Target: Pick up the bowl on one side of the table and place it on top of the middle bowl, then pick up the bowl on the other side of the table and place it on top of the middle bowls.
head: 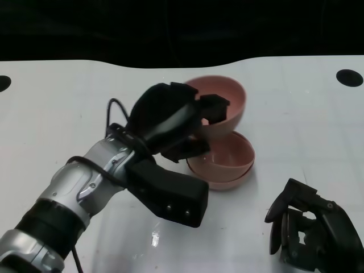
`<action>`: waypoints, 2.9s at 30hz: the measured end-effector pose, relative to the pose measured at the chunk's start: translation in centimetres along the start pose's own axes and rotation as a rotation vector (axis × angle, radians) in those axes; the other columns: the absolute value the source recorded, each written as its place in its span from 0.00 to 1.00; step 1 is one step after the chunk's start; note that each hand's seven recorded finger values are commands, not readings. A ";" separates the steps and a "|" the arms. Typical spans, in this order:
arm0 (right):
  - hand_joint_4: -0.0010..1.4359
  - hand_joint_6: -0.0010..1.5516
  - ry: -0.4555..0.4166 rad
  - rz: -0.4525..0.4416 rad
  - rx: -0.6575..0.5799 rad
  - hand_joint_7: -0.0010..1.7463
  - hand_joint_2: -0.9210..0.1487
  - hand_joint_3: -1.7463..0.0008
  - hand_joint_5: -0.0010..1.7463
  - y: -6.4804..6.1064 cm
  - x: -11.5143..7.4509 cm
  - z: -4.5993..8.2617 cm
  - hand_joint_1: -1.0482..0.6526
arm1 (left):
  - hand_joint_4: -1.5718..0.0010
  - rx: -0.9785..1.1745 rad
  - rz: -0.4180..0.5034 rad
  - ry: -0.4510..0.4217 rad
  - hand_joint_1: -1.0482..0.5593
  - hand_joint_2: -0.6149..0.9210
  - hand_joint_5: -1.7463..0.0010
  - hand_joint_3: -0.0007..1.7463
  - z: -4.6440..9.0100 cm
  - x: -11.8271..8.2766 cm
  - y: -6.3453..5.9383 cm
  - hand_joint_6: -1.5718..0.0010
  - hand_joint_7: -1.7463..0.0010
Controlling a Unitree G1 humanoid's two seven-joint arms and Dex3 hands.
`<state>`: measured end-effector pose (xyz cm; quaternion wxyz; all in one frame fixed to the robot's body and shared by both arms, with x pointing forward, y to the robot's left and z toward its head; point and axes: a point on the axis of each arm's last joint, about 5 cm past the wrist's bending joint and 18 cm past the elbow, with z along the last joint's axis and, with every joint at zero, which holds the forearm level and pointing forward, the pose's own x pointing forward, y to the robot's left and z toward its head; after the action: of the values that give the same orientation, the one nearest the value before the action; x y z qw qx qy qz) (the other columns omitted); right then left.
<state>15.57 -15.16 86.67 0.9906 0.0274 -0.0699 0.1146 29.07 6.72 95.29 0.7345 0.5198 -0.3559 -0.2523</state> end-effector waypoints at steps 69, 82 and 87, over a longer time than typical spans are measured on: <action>0.60 0.51 0.002 0.008 0.012 0.92 0.54 0.14 1.00 0.0 0.0 -0.3 0.54 | 0.64 -0.924 0.658 0.326 0.52 0.99 0.22 0.19 2.1 -15.3 -5.3 0.66 0.35; 0.59 0.50 0.021 0.000 0.038 0.89 0.50 0.17 1.00 0.0 -0.7 -0.3 0.55 | 0.49 -1.229 0.625 0.498 0.57 0.79 0.06 0.58 2.7 -18.0 -5.7 0.48 0.25; 0.59 0.52 0.020 -0.005 0.036 0.86 0.50 0.17 1.00 -0.3 -0.6 -0.2 0.55 | 0.49 -1.288 0.597 0.484 0.55 0.77 0.03 0.59 2.7 -17.9 -6.1 0.50 0.18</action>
<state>15.05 -15.53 86.33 0.9909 0.0442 -0.0579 0.1134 15.85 16.40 85.45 0.9884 -0.0908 -0.0923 -0.0794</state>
